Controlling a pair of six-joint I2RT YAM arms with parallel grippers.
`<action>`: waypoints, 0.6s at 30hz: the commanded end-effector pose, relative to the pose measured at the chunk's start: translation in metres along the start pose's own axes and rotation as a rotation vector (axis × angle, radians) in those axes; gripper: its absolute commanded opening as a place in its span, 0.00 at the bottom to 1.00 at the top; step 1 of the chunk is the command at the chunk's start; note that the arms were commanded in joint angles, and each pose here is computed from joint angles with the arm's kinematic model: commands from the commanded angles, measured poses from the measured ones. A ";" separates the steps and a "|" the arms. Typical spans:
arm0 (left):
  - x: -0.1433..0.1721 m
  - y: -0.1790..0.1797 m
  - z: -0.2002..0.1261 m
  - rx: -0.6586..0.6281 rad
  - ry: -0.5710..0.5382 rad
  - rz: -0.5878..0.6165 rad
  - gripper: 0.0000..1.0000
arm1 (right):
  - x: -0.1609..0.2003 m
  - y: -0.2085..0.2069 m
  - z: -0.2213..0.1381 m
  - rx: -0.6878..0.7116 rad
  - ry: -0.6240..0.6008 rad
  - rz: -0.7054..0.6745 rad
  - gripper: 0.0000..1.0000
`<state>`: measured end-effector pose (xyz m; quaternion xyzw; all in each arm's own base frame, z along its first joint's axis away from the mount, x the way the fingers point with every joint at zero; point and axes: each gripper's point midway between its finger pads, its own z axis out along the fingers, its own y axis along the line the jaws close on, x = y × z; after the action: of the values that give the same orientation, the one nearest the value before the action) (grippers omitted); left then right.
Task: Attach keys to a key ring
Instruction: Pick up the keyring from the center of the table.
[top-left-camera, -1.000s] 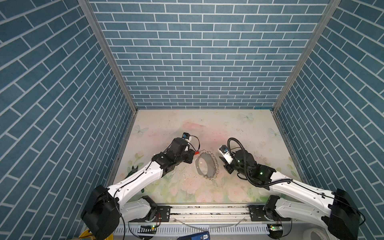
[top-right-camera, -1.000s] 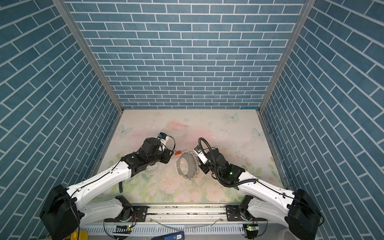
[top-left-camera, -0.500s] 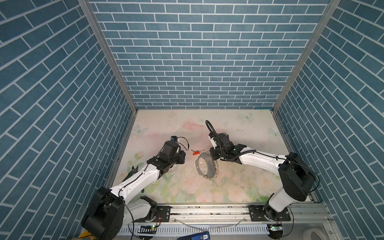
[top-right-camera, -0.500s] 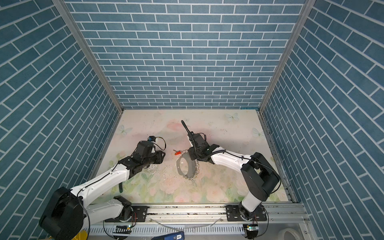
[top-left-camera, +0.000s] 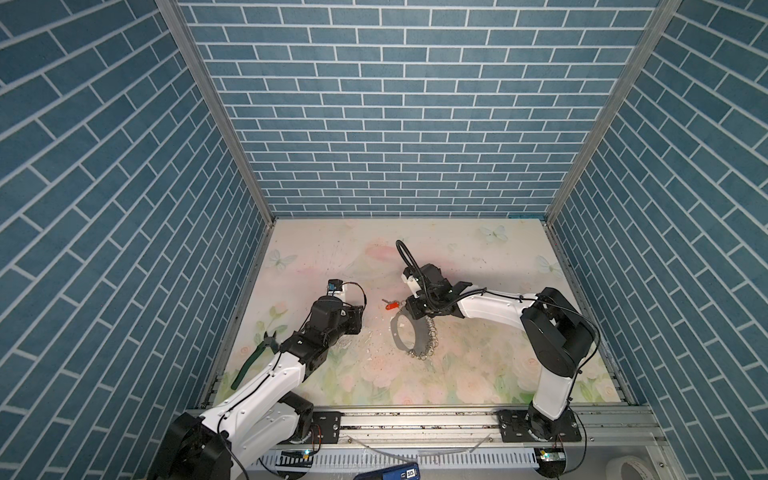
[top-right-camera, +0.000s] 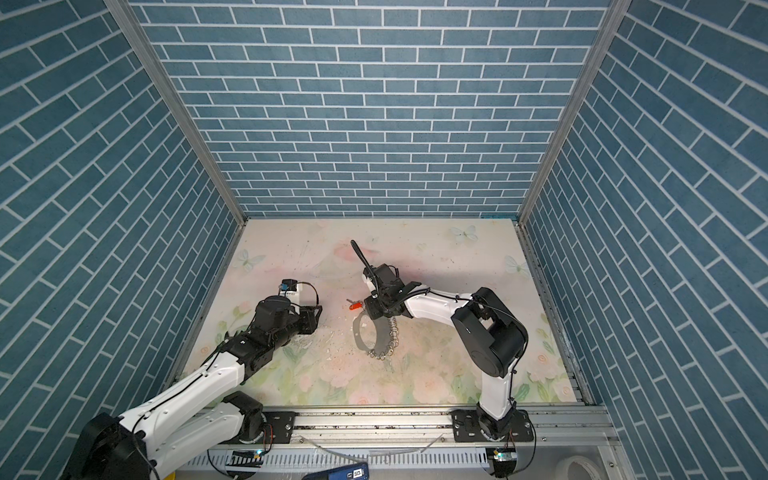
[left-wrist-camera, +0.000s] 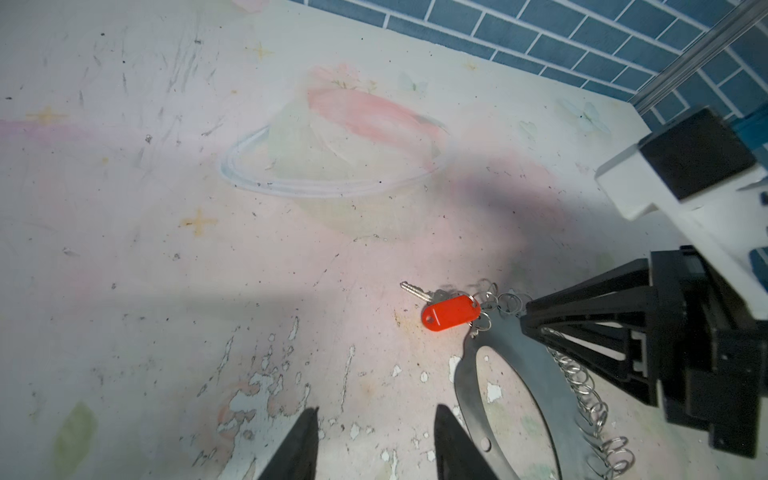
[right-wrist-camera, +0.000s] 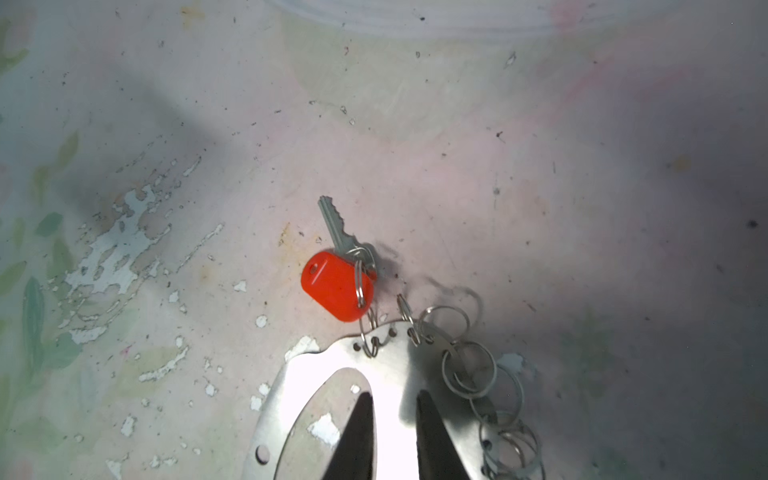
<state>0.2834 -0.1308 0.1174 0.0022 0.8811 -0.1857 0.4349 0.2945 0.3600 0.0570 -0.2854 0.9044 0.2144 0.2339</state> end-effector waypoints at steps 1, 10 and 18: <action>-0.002 0.005 0.000 -0.010 -0.033 0.011 0.47 | -0.010 0.011 0.005 -0.030 -0.003 0.028 0.18; 0.001 0.008 0.001 -0.017 -0.032 0.013 0.48 | -0.005 0.018 0.015 -0.044 0.022 0.010 0.17; 0.001 0.007 0.000 -0.012 -0.037 0.011 0.48 | -0.006 0.014 0.023 -0.016 0.022 0.006 0.16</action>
<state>0.2846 -0.1283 0.1155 0.0011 0.8759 -0.1843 0.4459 0.2902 0.3763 0.0409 -0.2955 0.9050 0.2181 0.2145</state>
